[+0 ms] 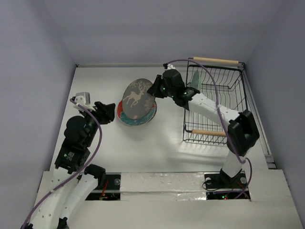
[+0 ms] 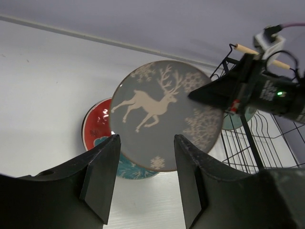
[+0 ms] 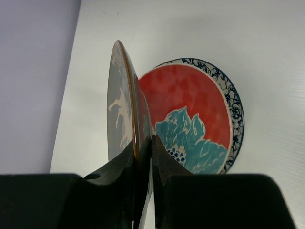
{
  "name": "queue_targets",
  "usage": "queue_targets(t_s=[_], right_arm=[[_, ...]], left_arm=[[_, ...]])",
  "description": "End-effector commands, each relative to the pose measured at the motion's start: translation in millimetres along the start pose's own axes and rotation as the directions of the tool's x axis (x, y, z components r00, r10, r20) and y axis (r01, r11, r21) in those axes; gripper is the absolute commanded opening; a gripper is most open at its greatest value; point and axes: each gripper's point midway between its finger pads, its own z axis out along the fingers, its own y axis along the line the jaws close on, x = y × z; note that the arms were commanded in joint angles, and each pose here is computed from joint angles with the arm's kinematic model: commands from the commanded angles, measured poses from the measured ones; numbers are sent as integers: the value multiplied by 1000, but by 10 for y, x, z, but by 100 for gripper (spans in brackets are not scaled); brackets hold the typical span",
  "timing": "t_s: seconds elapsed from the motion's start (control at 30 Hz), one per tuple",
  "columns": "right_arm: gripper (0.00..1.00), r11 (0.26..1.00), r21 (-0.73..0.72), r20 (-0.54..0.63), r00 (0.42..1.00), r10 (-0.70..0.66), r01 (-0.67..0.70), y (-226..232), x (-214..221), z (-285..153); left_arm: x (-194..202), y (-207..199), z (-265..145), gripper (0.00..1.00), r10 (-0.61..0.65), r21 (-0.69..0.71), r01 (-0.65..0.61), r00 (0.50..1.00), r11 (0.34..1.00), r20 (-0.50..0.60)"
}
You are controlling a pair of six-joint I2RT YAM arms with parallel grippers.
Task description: Unload the plates from the dish rack
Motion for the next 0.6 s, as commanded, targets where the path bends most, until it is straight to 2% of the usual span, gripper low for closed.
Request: queue_targets(t_s=[0.0, 0.13, 0.33, 0.57], right_arm=[[0, 952, -284, 156, 974, 163, -114, 759, -562, -45], [0, 944, -277, 72, 975, 209, -181, 717, -219, 234], [0, 933, -220, 29, 954, 299, -286, 418, 124, 470], [0, 936, -157, -17, 948, 317, -315, 197, 465, 599]], left_arm=[[-85, -5, 10, 46, -6, 4, 5, 999, 1000, 39], [-81, -15, 9, 47, -6, 9, 5, 999, 1000, 37], [-98, -30, -4, 47, -7, 17, 6, 999, 1000, 43], [-107, -36, -14, 47, -9, 21, 8, 999, 1000, 47]])
